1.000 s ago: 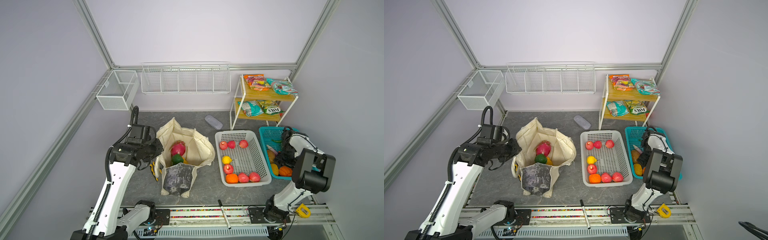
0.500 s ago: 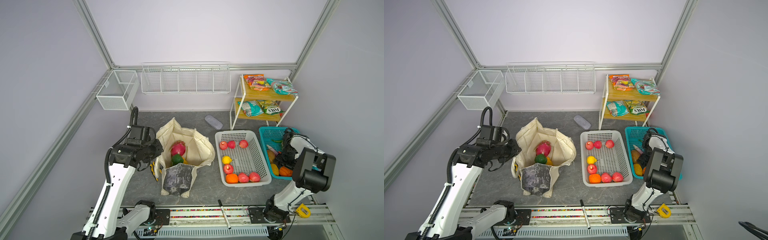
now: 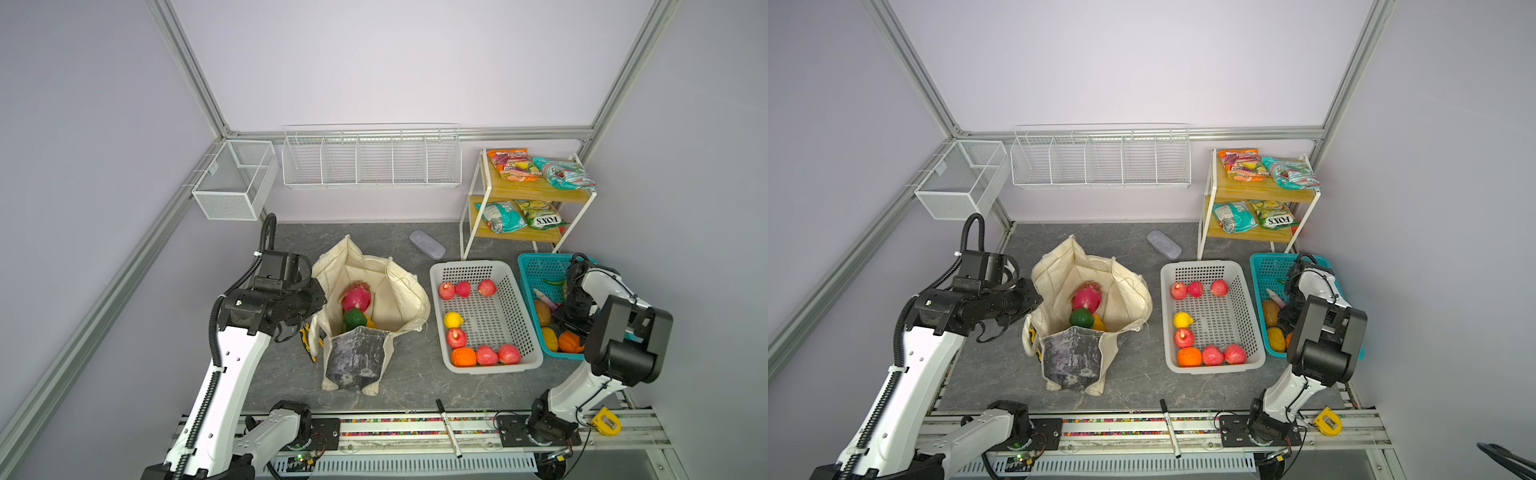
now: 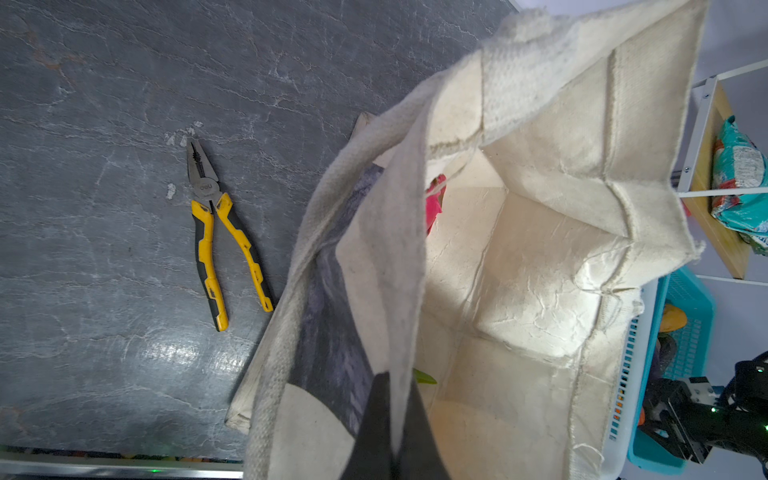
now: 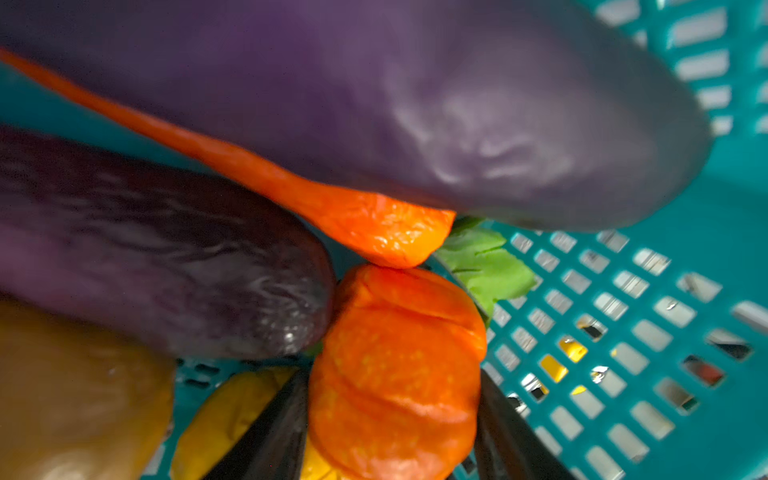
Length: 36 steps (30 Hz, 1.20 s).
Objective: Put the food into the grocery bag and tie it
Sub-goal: 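Close the right gripper on the orange pumpkin in the teal basket, then lift the pumpkin with the right gripper and carry it over the bag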
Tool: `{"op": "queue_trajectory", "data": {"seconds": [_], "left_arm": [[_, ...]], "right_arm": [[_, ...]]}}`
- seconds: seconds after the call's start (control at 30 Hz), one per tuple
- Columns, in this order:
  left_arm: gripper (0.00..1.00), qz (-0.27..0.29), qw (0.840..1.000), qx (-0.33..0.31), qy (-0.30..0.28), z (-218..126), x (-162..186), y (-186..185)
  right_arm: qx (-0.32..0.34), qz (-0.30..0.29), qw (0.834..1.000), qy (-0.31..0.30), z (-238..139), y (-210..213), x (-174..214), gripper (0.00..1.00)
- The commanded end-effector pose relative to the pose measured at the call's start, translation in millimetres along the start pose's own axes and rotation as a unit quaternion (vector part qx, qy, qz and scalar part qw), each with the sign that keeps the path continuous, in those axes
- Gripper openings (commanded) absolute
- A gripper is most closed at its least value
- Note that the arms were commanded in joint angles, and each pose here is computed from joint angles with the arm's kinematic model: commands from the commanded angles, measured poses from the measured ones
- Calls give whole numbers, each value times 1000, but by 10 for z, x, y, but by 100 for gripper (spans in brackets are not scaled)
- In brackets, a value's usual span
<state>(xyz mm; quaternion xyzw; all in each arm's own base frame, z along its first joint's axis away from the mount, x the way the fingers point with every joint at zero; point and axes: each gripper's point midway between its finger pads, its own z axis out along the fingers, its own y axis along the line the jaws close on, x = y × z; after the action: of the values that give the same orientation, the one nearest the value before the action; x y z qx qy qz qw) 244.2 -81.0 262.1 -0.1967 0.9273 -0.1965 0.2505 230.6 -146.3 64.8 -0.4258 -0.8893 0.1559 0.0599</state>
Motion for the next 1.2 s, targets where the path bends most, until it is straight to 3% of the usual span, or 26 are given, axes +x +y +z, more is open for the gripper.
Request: {"op": "queue_trajectory", "data": {"seconds": [0.0, 0.37, 0.73, 1.17], "left_arm": [[0, -2, 1000, 5, -1, -15, 9, -17], [0, 2, 1000, 3, 1, 7, 21, -7], [0, 3, 1000, 8, 2, 27, 7, -32], [0, 4, 1000, 13, 2, 50, -44, -88]], "right_arm": [[-5, 5, 1000, -5, -122, -52, -4, 51], [-22, 14, 999, -19, -310, -89, -1, 43], [-101, 35, 991, -79, -1023, -129, 15, 43], [-297, 12, 936, -189, -2404, 265, 475, 41]]}}
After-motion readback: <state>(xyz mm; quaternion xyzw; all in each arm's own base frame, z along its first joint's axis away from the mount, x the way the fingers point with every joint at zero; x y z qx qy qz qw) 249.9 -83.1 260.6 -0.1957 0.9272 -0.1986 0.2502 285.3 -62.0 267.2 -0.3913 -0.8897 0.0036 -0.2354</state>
